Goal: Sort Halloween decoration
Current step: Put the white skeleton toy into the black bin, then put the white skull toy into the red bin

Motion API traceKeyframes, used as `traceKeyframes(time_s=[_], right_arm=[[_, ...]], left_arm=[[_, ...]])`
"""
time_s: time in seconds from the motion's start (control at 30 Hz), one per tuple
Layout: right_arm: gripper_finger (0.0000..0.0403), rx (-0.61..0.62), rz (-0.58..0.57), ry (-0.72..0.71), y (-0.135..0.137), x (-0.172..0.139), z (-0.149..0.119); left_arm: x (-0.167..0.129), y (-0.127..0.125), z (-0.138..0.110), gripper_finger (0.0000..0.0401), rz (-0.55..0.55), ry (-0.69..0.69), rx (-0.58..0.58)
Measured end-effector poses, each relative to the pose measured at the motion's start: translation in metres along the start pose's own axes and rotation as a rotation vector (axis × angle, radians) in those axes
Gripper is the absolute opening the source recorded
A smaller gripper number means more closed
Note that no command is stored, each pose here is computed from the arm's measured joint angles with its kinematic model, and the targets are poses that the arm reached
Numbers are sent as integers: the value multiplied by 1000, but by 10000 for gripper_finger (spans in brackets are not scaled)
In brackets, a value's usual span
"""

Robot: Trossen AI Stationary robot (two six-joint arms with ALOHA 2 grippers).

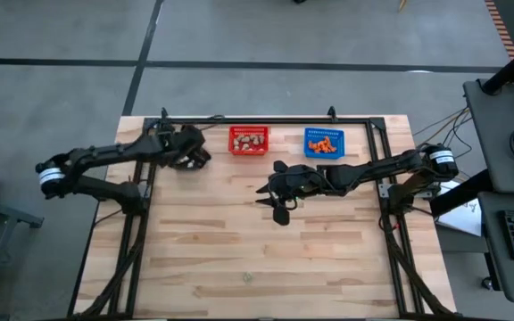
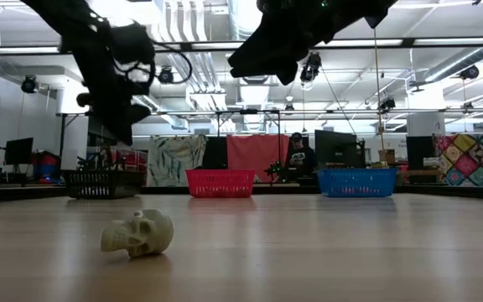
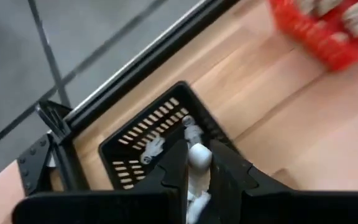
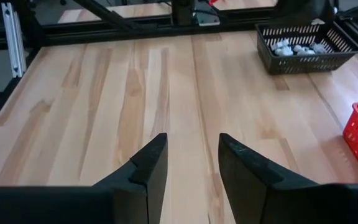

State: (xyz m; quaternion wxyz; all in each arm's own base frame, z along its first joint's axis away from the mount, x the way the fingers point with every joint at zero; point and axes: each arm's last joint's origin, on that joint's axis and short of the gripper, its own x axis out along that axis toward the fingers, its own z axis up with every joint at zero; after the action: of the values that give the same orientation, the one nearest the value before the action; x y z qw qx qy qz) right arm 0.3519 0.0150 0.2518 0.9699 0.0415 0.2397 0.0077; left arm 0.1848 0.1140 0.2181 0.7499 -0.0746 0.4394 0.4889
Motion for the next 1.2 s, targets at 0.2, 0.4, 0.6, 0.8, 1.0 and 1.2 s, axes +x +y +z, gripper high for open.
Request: traceKeyframes(time_s=[0.2,0.4,0.6,0.8,1.0,1.2], right_arm=[[135,10,-1,13,0,0,-1],[141,10,-2,19,0,0,-2],[146,8,-2,31,0,0,-3],[146,8,-2,33,0,0,-3],[150,8,-2,34,0,0,-3],[151,23,-2,40,0,0,-4]], left_arm=[[31,9,4,29,29,158,66],[51,7,5,30,36,254,196],[59,3,5,44,49,281,228],[58,3,6,67,54,276,223],[57,4,6,77,55,274,219],[48,3,7,77,49,242,181]])
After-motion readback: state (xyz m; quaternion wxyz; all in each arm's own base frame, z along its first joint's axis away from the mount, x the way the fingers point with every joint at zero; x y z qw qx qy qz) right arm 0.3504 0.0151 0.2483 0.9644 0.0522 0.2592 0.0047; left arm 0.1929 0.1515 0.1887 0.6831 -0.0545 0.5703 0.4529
